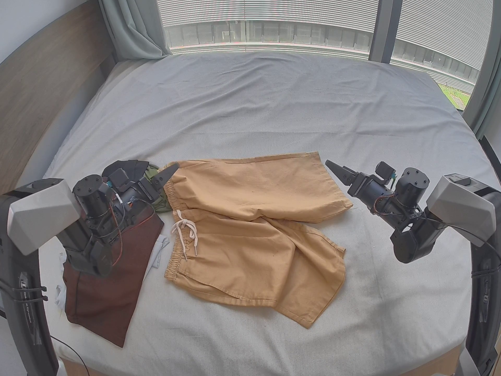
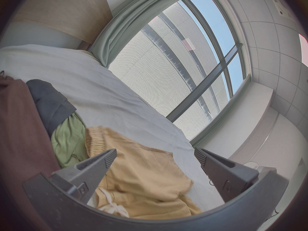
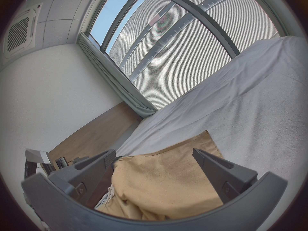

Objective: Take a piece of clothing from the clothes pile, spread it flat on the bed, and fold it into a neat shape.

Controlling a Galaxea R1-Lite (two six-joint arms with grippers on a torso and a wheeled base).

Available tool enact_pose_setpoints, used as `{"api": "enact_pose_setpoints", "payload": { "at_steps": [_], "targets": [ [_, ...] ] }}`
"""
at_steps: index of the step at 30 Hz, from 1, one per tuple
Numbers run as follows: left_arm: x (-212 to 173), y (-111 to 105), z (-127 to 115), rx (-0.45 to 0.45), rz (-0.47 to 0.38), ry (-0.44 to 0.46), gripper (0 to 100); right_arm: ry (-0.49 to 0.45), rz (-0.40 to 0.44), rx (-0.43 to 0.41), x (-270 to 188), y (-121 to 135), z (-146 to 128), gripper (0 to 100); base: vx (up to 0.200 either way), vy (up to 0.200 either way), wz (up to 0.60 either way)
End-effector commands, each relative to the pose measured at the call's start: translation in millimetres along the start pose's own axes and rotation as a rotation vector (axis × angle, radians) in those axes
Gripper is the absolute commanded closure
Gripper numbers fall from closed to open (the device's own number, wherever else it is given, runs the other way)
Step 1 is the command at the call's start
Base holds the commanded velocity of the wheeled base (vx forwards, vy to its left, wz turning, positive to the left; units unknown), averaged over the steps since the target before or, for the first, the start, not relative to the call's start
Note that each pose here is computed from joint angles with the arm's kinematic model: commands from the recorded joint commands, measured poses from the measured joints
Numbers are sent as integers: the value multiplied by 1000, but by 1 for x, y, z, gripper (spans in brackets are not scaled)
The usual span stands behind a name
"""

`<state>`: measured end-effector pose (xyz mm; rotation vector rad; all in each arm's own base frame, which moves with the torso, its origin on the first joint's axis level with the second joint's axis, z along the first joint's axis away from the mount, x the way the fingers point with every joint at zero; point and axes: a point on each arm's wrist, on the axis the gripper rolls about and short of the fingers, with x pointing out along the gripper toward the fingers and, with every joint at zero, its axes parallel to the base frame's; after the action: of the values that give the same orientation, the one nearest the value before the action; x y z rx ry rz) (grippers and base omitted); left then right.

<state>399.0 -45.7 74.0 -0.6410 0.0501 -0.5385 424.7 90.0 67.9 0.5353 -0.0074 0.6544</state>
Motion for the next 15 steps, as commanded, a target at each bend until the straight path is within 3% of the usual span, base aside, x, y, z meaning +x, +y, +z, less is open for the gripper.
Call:
{"api": "enact_pose_setpoints", "payload": {
  "at_steps": [1,8,15],
  "targets": [
    [-35,-30,30,26,-30,-4,0,8,26,-37,-23,39,20,0,0,0,0],
    [-86,-67,51,41,-152,76,0,73,71,-29,-57,92,24,0,0,0,0],
    [-104,-78,55,50,-171,86,0,99,79,-18,-76,109,25,0,0,0,0]
  ]
}}
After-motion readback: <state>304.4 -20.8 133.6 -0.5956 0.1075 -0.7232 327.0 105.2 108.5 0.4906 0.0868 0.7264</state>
